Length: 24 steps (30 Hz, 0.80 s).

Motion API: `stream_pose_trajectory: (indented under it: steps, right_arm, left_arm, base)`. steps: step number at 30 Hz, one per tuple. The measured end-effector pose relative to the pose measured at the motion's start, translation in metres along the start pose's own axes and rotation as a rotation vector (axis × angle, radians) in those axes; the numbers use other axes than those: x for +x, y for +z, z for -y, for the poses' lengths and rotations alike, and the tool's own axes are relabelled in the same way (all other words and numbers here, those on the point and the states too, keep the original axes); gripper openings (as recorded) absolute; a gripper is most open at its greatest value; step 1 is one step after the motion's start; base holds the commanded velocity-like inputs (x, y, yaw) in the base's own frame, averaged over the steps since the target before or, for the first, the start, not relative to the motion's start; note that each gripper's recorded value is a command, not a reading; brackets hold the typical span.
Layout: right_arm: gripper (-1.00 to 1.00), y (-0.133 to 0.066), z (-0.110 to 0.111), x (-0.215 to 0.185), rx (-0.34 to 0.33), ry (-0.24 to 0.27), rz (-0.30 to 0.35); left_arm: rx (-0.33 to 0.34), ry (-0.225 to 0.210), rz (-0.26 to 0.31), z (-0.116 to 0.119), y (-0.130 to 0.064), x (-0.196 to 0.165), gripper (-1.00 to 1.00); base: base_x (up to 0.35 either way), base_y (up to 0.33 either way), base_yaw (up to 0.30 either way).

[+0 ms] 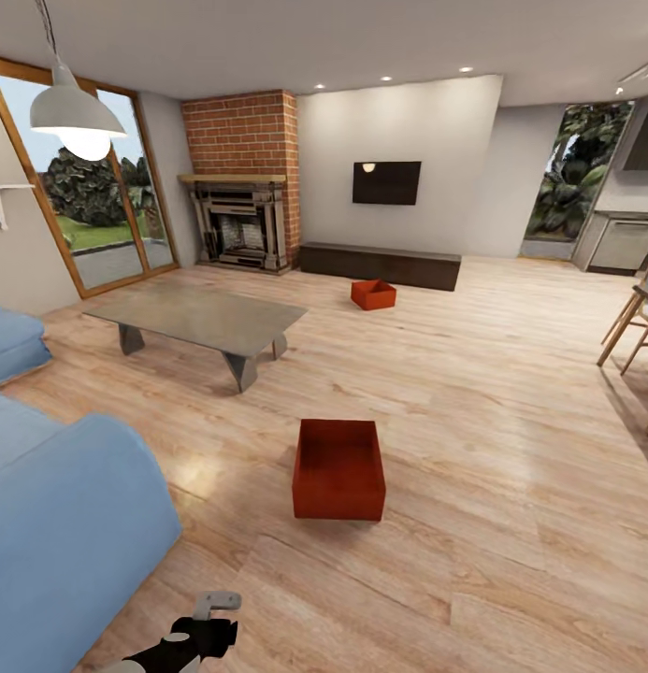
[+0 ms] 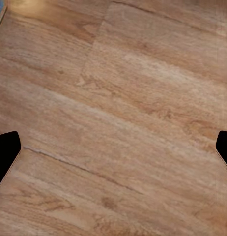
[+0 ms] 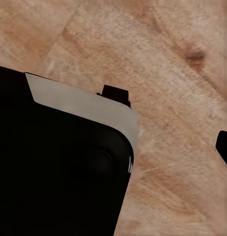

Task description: Move the two storage containers from the living room to the garage. In the garage, place one container on the floor and stack the other container on top of it (either order is fine).

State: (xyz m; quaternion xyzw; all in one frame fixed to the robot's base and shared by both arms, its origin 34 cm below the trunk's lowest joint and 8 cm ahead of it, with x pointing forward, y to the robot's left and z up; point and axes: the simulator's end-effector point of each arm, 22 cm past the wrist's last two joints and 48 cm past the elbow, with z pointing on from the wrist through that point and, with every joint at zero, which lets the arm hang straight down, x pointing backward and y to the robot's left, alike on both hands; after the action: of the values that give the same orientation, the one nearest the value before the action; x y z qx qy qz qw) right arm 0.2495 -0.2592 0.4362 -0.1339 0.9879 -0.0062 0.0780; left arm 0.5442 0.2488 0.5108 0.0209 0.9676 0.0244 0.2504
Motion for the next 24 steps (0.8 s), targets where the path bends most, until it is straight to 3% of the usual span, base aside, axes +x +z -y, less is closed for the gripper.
stream_pose_trajectory:
  steps: [5, 14, 24]
  right_arm:
    - [1.0, 0.0, 0.0, -0.0001, 0.0, 0.0, 0.001]
    - [1.0, 0.0, 0.0, -0.0001, 0.0, 0.001, 0.001]
    - [1.0, 0.0, 0.0, 0.0, 0.0, 0.0, 0.0]
  left_arm:
    - [0.0, 0.0, 0.0, 0.0002, 0.0, 0.0, 1.0]
    - [0.0, 0.0, 0.0, 0.0004, 0.0, -0.0001, 1.0]
    - [0.0, 0.0, 0.0, 0.0002, 0.0, 0.0, 1.0]
  base:
    - [0.34, 0.0, -0.075]
    - [0.34, 0.0, -0.259]
    - [0.34, 0.0, -0.016]
